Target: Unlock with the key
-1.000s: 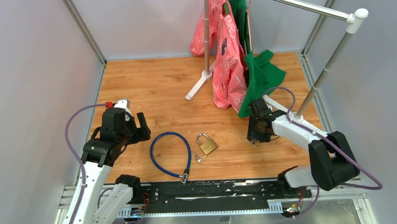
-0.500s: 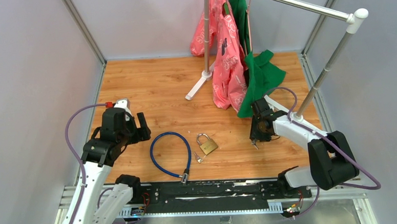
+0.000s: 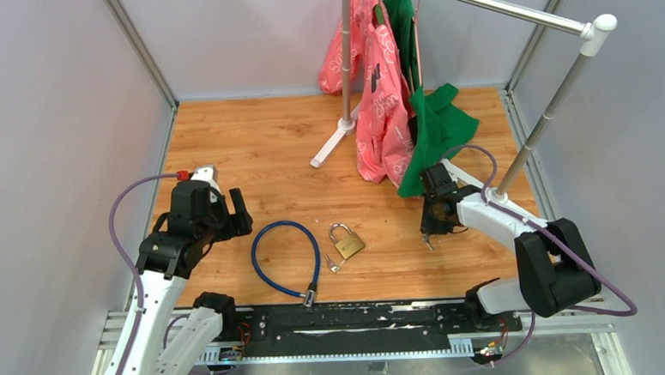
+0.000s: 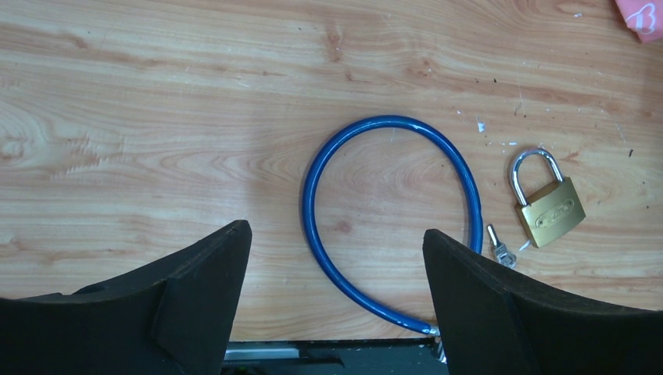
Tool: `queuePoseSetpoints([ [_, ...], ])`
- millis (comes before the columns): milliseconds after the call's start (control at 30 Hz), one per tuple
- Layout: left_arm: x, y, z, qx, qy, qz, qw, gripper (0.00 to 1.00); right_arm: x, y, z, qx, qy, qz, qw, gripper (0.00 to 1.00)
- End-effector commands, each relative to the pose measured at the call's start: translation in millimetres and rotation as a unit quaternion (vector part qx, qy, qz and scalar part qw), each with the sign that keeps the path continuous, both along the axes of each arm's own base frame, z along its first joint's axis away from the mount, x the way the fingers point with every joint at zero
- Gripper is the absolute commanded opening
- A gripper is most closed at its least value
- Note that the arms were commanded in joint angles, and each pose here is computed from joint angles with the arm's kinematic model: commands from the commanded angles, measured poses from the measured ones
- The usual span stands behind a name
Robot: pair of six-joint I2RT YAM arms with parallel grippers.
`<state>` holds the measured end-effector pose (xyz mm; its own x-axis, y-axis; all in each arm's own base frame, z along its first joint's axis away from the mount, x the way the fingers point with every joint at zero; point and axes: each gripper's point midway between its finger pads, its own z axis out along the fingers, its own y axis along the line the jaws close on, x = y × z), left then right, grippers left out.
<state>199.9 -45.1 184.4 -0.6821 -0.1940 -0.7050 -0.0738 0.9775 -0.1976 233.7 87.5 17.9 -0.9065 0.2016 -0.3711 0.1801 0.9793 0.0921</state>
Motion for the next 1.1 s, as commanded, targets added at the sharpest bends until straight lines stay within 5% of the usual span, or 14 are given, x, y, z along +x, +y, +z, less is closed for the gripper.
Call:
queuePoseSetpoints([
  [0, -2, -2, -1, 0.0, -0.001, -0.01, 1.0, 0.85, -24, -7, -21, -0.003, 0.048, -0.004, 0.999, 0.17],
  [200, -2, -3, 0, 0.0, -0.002, -0.011, 1.0, 0.85, -18, 2, -8, 0.018, 0.026, 0.026, 0.999, 0.07],
  [567, -3, -12, 4, -0.01, -0.007, -0.043, 0.999, 0.86, -13, 42, 32, 0.041, -0.035, 0.13, 0.99, 0.07],
  [733, -4, -14, 6, -0.013, -0.012, -0.05, 0.999, 0.87, -15, 38, 39, -0.001, -0.038, 0.128, 0.991, 0.07],
  [900, -5, -16, 7, -0.017, -0.016, -0.056, 0.998, 0.87, -27, 8, 35, -0.068, 0.003, 0.065, 0.996, 0.27],
  [1000, -5, -16, 7, -0.018, -0.017, -0.058, 0.998, 0.87, -29, 4, 31, -0.066, 0.013, 0.041, 0.997, 0.53],
  [1067, -5, -17, 8, -0.019, -0.017, -0.06, 0.998, 0.87, -27, 0, 29, -0.057, 0.018, 0.022, 0.998, 0.6],
])
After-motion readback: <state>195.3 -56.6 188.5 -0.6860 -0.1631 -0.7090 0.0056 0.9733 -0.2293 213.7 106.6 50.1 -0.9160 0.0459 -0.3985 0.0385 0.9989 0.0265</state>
